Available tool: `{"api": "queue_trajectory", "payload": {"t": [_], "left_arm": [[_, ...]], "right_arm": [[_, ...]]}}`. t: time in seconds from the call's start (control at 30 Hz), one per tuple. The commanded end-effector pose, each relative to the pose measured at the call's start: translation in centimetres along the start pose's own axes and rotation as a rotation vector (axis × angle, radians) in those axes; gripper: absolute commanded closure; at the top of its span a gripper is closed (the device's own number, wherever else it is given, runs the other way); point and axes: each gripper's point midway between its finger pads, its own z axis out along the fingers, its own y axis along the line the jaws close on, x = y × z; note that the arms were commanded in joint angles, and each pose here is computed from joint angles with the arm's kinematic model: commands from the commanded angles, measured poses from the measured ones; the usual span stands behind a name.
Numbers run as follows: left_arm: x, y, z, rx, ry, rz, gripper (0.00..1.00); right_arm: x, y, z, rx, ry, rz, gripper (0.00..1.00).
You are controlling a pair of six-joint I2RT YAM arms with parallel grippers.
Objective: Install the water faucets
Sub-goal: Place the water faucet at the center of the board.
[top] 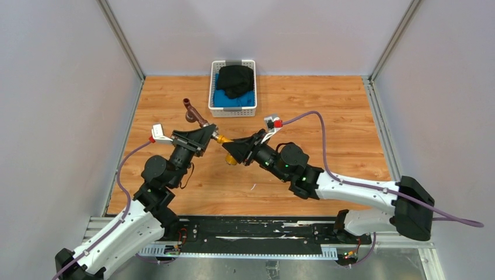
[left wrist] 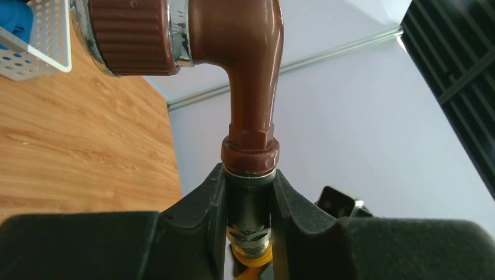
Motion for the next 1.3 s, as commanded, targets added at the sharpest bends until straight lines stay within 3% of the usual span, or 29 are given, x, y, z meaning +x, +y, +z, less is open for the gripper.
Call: {"api": "queue_trajectory", "payload": {"t": [0.0,0.17,0.3,0.4,0.5,0.73,0.97,1.27], "left_arm": [[1.0,0.7,-1.3,-0.039,0.058,0.080,1.00],[1.7,7.2,-1.8,-0.282,0.119,0.302,1.00],[4.8,12.1,-2.5,-0.475,0.301,0.434,1.00],[5.6,15.3,-3.0,-0.612,0.302,0.535,1.00],[6.8,17.3,-2.9,-0.658,0.321,0.536,1.00],[8.3,19.4,-1.6,-0.690,0.229,0.364,1.00],[8.4,21.4,-1.8,-0.950,0.179,0.300,1.00],[7.9,24.6,-2.8,-1.251,0.108,0.386,1.00]], "right_arm": [[-7.4,-5.2,-2.9,0.275,-0.165,-0.186,1.00],[-6.9,-13.2,-9.6,0.654,0.004,-0.401,1.00],[-6.9,-17.5,-14.9,0.844,0.104,-0.492,1.00],[-7.1,-19.4,-17.5,0.928,0.165,-0.519,1.00],[-7.3,-19.9,-19.0,0.953,0.182,-0.539,1.00],[-7.1,-20.2,-19.9,0.959,0.198,-0.547,1.00],[-6.9,-20.2,-20.3,0.953,0.199,-0.540,1.00],[-6.9,-19.9,-21.2,0.941,0.189,-0.519,1.00]]}}
